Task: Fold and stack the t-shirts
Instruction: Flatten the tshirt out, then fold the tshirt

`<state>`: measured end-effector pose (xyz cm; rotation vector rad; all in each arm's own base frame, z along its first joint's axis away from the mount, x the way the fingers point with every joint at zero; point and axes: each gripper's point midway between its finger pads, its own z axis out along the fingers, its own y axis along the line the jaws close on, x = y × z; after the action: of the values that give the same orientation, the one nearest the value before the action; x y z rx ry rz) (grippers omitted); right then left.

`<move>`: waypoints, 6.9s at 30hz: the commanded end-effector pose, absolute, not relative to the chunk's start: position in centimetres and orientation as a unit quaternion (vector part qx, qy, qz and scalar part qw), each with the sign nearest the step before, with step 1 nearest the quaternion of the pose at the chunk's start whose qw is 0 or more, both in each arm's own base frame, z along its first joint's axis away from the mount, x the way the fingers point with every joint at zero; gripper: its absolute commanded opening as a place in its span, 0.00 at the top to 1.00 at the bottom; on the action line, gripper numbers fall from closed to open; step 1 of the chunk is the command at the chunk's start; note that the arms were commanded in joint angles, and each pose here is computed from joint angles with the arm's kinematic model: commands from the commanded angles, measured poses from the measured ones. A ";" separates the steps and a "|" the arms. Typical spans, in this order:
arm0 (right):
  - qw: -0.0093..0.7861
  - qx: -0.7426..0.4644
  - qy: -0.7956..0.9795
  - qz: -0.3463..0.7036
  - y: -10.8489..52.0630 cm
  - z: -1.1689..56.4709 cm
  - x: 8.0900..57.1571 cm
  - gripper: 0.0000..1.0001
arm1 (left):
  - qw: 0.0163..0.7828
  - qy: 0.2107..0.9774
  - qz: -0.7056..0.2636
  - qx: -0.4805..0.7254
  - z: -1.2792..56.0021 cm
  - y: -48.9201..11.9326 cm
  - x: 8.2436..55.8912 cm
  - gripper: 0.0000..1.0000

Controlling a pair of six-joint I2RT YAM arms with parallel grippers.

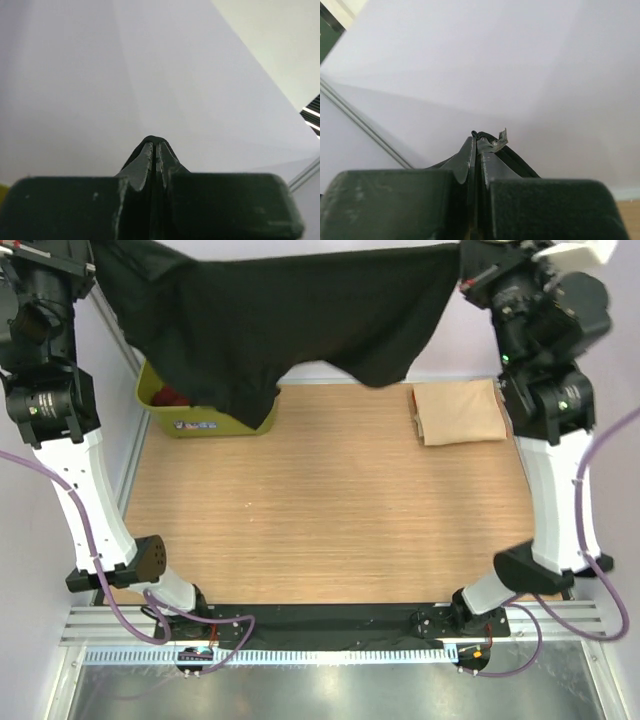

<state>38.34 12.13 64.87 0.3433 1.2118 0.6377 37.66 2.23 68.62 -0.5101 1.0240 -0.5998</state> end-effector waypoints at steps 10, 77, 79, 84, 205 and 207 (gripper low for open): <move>0.712 0.198 0.649 0.181 6.0 47.7 34.5 0.99 | 0.714 0.590 -0.321 -0.197 54.4 -1.1 35.4 1.00; 0.788 0.187 0.505 0.297 0.6 61.1 9.4 0.99 | 0.761 0.525 -0.346 -0.159 63.4 -5.3 14.6 1.00; 0.786 0.186 0.512 0.292 0.9 61.1 10.5 0.99 | 0.752 0.540 -0.339 -0.166 62.7 -5.0 16.0 1.00; 0.774 0.181 0.544 0.269 2.3 60.6 15.9 0.99 | 0.738 0.568 -0.309 -0.193 61.2 -3.7 20.1 1.00; 0.071 0.342 0.911 -0.221 -2.4 7.0 15.4 0.99 | 0.061 0.978 -0.139 -0.145 6.2 -16.5 31.6 1.00; 0.054 0.359 0.903 -0.229 -3.1 6.1 15.4 0.99 | 0.062 0.979 -0.131 -0.145 6.0 -16.4 31.8 1.00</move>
<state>14.59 -1.99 6.71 1.0008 2.8104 -0.6639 31.04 -16.48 5.18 -0.4719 2.9761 -0.4253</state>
